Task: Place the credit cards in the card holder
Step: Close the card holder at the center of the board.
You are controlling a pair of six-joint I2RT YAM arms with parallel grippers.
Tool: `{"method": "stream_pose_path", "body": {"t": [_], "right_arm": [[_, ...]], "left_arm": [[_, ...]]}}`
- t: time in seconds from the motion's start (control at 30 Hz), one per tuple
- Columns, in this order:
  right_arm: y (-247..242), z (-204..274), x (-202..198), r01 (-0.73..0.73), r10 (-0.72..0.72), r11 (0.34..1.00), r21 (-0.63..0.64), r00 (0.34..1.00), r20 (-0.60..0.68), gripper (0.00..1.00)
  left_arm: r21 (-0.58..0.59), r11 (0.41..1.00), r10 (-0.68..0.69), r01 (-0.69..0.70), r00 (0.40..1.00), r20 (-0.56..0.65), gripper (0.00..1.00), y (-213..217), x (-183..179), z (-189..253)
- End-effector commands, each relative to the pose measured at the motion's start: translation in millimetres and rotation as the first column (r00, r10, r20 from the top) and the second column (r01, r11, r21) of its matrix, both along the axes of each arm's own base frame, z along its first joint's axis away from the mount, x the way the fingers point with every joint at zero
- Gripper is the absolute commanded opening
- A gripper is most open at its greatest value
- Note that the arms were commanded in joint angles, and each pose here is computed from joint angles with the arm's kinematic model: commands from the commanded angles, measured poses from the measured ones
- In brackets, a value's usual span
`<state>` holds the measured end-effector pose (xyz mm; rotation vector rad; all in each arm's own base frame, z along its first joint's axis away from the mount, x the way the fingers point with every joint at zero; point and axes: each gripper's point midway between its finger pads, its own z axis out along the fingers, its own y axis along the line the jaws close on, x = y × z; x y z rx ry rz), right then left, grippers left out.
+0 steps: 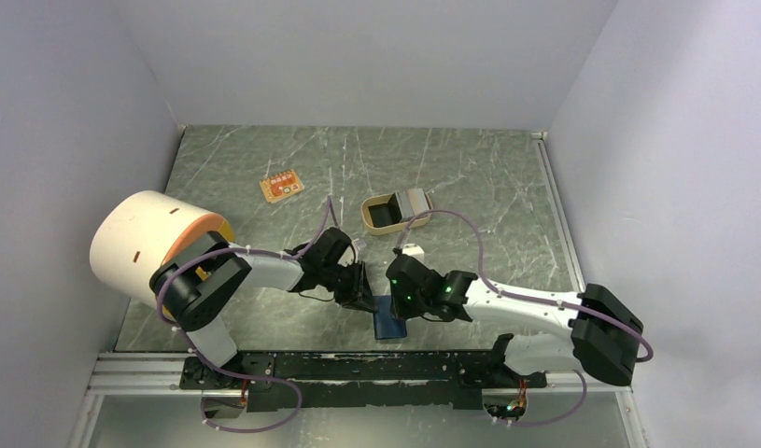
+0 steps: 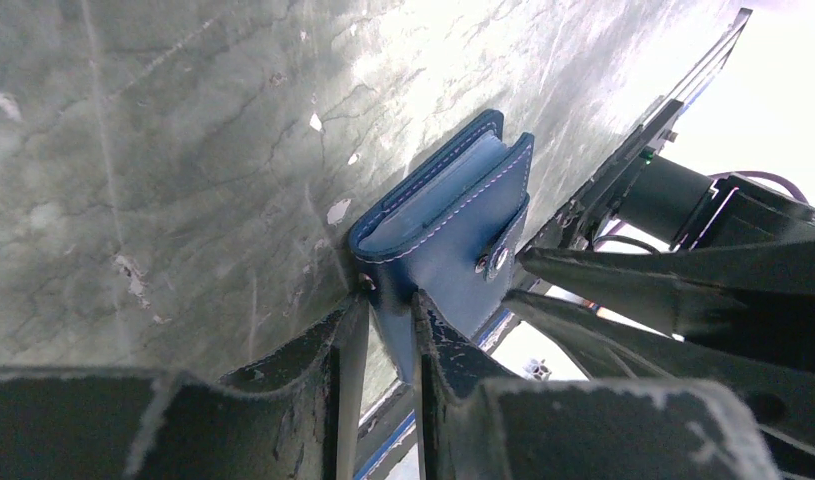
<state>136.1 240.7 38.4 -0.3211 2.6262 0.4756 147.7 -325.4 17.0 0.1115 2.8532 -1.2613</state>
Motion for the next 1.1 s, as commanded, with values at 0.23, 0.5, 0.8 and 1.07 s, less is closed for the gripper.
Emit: {"method": "stream_pose_path", "body": {"t": [0.23,0.5,0.8,1.07], "right_arm": [[-2,30,5,0.091,-0.080,0.992,-0.087,0.990,0.118,0.28],[1,23,4,0.115,-0.087,0.973,-0.200,0.986,0.145,0.28],[7,10,5,0.106,-0.066,0.959,-0.263,0.985,0.159,0.25],[3,3,3,0.108,-0.060,0.945,-0.309,0.985,0.163,0.19]], "left_arm": [[-0.038,0.999,0.001,-0.001,1.000,-0.001,0.27,-7,-1,4],[-0.044,0.999,0.000,0.000,1.000,-0.007,0.27,-6,-4,3],[-0.039,0.999,-0.004,0.004,1.000,-0.004,0.27,-4,-5,2],[-0.039,0.999,0.002,-0.002,1.000,0.004,0.27,-4,-4,4]]}}
